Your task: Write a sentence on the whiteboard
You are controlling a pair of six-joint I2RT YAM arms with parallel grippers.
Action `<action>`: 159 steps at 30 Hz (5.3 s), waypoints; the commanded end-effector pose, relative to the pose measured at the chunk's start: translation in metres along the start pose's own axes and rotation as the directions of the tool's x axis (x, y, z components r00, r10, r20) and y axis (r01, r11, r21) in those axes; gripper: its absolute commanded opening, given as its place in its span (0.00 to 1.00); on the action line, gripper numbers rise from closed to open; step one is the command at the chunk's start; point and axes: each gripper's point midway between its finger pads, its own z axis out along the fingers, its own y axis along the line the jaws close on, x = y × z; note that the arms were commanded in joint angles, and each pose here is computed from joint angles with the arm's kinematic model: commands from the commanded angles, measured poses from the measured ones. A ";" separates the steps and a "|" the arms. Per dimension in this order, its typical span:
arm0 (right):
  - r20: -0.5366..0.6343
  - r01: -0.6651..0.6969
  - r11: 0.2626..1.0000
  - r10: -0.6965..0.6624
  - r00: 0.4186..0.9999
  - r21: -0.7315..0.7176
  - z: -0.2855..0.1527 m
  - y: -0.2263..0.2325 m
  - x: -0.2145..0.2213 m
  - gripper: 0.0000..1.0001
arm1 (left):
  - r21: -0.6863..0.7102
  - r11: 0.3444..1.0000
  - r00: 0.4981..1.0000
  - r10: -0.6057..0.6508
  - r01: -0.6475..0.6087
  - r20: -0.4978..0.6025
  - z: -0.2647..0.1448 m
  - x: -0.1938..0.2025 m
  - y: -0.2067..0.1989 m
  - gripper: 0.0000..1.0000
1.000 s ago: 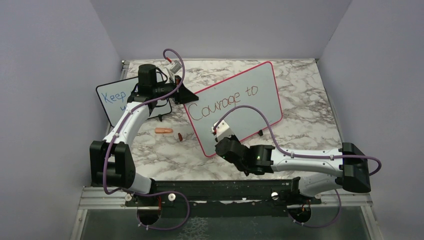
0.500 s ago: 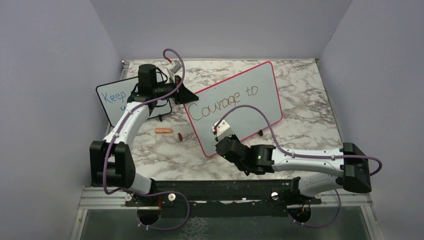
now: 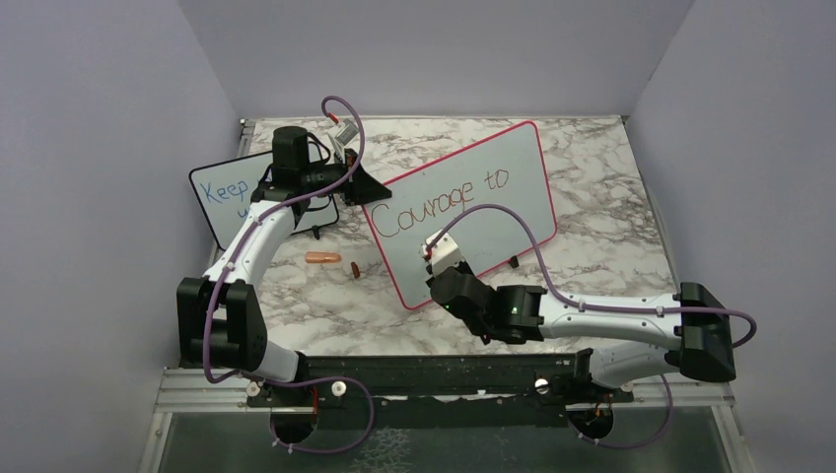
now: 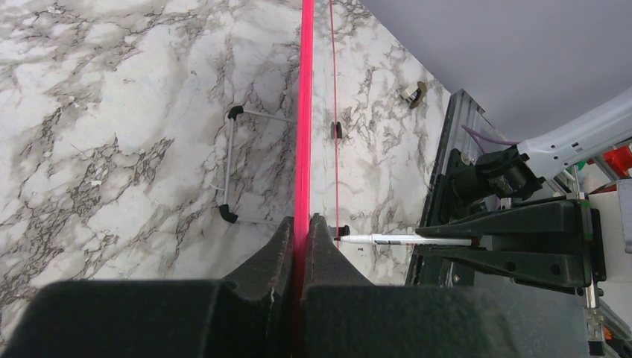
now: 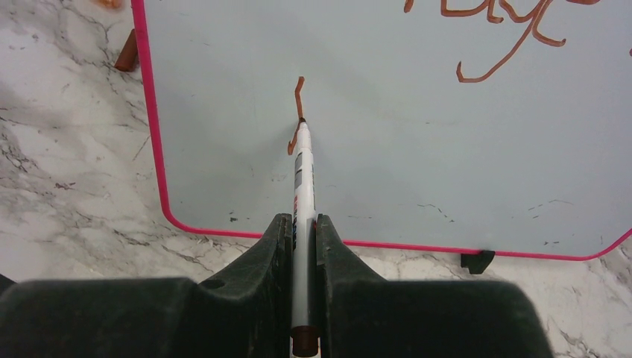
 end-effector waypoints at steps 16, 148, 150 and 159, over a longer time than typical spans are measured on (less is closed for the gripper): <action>0.015 -0.020 0.994 0.019 1.000 0.110 -0.001 -0.020 0.005 0.01 | -0.108 0.994 0.998 -0.037 0.031 -0.054 0.004 0.027 0.026 0.00; 0.054 -0.071 0.993 0.066 0.996 0.099 0.007 -0.045 -0.006 0.01 | -0.100 0.994 0.998 -0.042 0.036 -0.055 0.004 0.027 0.025 0.00; 0.055 -0.065 0.994 0.060 0.997 0.092 0.008 -0.043 -0.007 0.01 | -0.100 0.994 0.998 -0.041 0.036 -0.055 0.003 0.027 0.025 0.00; 0.070 -0.067 0.997 0.064 0.996 0.047 0.009 -0.035 -0.012 0.01 | -0.100 0.994 0.998 -0.040 0.034 -0.054 0.003 0.027 0.025 0.00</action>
